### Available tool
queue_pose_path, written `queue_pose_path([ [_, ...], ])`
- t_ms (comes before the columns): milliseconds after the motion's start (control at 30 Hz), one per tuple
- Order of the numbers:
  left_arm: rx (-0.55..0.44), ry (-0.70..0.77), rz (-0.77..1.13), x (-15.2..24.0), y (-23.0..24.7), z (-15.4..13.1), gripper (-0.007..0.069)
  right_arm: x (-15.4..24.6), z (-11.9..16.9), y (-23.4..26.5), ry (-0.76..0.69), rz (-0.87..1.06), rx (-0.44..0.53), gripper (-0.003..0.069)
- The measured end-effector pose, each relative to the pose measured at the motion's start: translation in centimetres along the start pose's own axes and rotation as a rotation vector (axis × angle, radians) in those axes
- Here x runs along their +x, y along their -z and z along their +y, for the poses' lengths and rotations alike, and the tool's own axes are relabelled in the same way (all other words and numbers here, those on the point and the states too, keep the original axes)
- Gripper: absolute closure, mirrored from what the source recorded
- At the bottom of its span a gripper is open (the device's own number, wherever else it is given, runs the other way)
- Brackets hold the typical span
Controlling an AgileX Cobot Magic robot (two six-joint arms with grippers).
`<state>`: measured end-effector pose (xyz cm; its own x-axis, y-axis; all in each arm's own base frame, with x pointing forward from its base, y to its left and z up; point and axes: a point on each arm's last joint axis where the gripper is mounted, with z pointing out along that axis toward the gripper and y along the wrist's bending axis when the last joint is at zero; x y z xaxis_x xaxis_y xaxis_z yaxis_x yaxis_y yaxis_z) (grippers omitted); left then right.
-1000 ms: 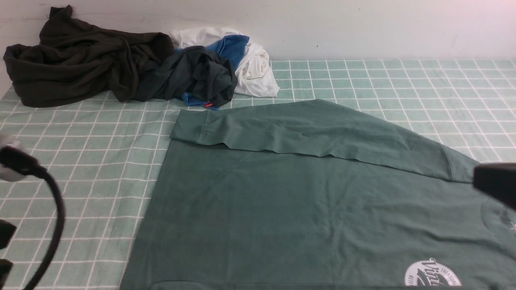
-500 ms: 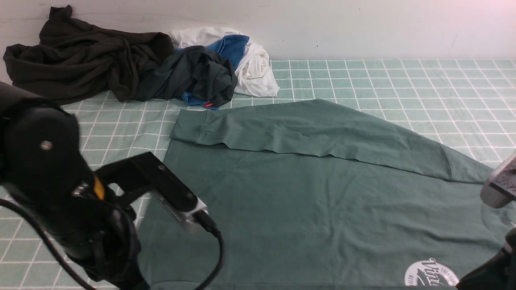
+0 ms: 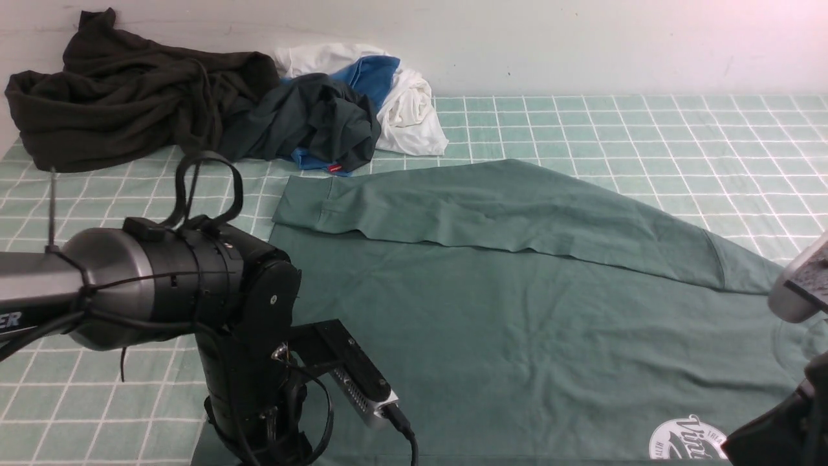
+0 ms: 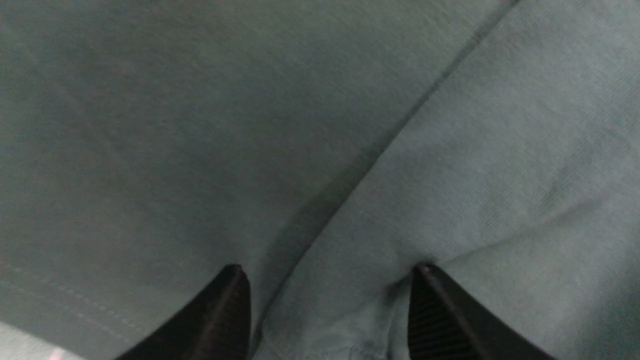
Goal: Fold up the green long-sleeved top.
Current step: Use the left arm to clamp the cuff closest to it, then use the left arm to drag and place the cuff at the centered position on the left edge of the fabric
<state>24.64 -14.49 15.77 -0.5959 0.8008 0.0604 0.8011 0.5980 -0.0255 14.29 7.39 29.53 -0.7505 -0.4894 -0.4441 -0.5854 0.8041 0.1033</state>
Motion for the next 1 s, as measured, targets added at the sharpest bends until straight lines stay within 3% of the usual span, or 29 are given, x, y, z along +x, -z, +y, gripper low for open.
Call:
queue_pose_path([
  [133, 0.004, 0.000, 0.011, -0.1, -0.1, 0.0, 0.0374, -0.1, 0.0, 0.0, 0.000, -0.015, 0.005, 0.0675],
  [167, 0.006, 0.004, 0.002, -0.3, 0.6, 0.1, 0.0485, -0.2, -0.1, 0.0, 0.000, -0.021, 0.007, 0.0675],
  [233, 0.005, 0.003, 0.000, -0.6, 1.6, 0.2, 0.0571, -0.3, -0.1, 0.0, 0.000, -0.029, 0.009, 0.0675],
  [300, -0.006, 0.000, -0.015, -1.1, 2.9, 0.4, 0.0602, -0.3, -0.1, 0.0, 0.000, -0.034, 0.011, 0.0675],
  [667, -0.190, -0.008, -0.215, -5.8, 13.4, 3.8, 0.0605, -0.1, -0.8, 0.0, -0.002, -0.016, 0.087, 0.0675],
  [1000, -0.129, 0.094, -0.188, -9.7, 9.5, 9.2, 0.0596, 0.0, -1.7, 0.2, -0.067, 0.001, 0.186, 0.0675],
])
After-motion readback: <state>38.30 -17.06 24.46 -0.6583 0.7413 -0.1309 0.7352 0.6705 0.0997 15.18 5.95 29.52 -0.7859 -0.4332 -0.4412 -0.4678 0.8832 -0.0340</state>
